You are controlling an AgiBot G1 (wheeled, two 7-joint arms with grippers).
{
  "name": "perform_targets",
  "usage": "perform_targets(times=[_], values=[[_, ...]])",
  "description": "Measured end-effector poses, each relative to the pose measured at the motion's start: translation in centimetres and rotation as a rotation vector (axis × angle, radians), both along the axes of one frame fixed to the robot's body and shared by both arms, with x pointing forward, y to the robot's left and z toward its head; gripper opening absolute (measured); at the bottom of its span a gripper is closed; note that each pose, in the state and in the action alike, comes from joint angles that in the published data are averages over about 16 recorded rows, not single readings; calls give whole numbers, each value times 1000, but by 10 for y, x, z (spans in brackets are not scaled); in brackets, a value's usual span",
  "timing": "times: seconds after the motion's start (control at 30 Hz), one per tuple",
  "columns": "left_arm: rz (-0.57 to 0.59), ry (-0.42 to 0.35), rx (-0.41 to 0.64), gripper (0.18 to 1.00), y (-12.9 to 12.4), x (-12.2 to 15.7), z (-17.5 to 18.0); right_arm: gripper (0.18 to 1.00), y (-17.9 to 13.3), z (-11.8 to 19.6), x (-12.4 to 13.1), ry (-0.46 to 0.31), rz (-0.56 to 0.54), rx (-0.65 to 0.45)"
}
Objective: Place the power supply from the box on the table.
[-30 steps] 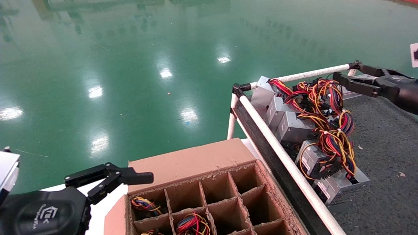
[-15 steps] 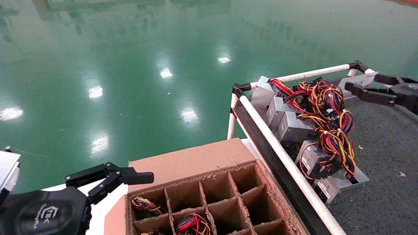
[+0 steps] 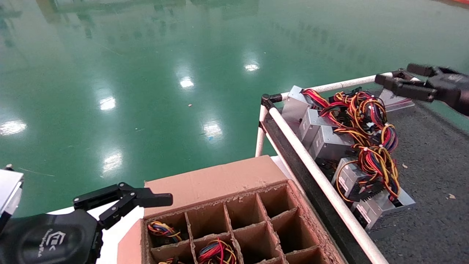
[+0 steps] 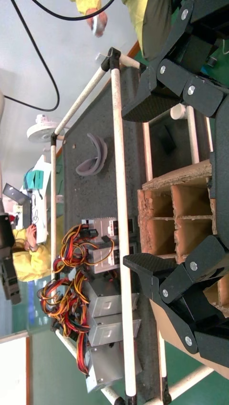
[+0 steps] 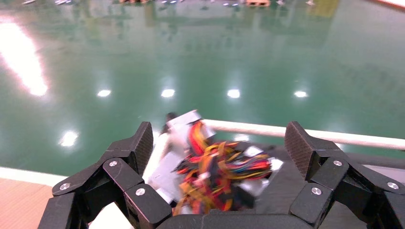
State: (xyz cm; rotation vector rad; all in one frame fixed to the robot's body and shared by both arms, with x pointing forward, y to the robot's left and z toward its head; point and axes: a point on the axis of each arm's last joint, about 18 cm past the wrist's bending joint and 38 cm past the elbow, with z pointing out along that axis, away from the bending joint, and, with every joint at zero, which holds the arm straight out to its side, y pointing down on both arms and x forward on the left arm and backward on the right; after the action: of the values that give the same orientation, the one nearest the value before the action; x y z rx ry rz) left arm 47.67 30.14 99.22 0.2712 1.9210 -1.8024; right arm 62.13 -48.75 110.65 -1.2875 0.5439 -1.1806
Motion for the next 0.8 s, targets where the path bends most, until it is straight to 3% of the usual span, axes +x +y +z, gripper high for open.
perform_targets(times=[0.8], values=[[0, 0, 0, 1000, 0, 0, 0, 1000, 76, -32, -39, -50, 308, -160]])
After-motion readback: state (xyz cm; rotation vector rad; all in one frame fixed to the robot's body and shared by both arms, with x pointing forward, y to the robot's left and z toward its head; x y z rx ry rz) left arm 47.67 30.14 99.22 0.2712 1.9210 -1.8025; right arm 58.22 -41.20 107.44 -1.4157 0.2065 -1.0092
